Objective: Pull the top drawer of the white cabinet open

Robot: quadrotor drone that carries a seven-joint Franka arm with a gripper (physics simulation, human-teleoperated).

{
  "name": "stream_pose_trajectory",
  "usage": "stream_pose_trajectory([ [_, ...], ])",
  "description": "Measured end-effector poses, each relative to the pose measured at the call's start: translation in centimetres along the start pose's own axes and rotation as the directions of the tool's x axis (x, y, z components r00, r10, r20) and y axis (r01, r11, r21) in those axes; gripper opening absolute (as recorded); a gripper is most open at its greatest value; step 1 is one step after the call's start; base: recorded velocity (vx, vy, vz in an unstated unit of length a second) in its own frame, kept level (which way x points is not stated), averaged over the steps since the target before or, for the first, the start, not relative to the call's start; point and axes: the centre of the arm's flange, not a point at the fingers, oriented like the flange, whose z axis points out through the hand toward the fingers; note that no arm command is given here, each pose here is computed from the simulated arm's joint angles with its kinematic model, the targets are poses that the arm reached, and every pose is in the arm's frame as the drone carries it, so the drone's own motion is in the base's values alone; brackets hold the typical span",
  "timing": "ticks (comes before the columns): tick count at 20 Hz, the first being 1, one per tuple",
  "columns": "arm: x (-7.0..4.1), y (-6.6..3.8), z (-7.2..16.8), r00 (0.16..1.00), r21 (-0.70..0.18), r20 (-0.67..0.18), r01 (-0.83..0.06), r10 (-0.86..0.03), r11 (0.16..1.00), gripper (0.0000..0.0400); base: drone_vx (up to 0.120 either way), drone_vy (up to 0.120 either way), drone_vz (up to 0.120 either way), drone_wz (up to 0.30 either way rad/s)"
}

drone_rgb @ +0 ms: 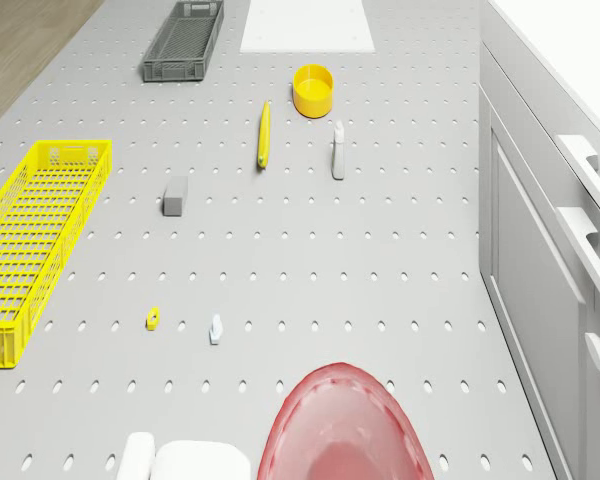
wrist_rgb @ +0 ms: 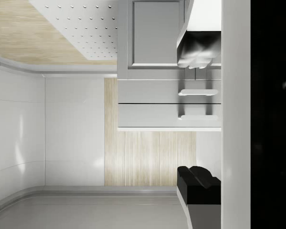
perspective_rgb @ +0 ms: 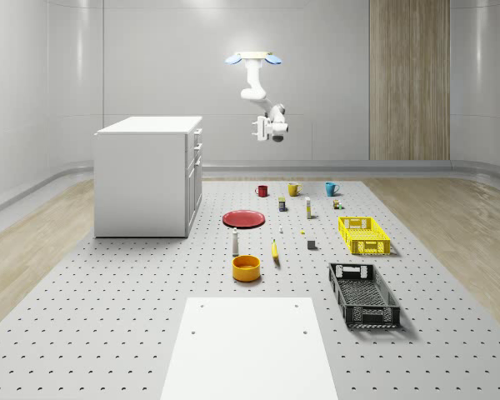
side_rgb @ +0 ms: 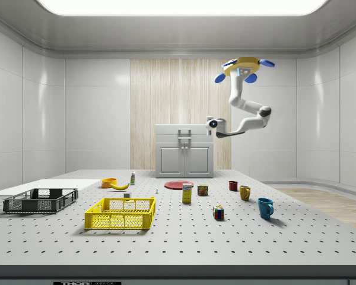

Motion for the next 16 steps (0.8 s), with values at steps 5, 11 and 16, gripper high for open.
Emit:
stream_pose_trajectory([
  [5,0.0,0.0,0.0,1.0,0.0,0.0,0.0,0.0,1.0,0.0305,0.12,0.0,0.0,0.0],
  [11,0.0,0.0,0.0,1.0,0.0,0.0,0.0,0.0,1.0,0.0305,0.12,0.0,0.0,0.0],
  [16,0.0,0.0,0.0,1.0,0.0,0.0,0.0,0.0,1.0,0.0305,0.12,0.0,0.0,0.0],
])
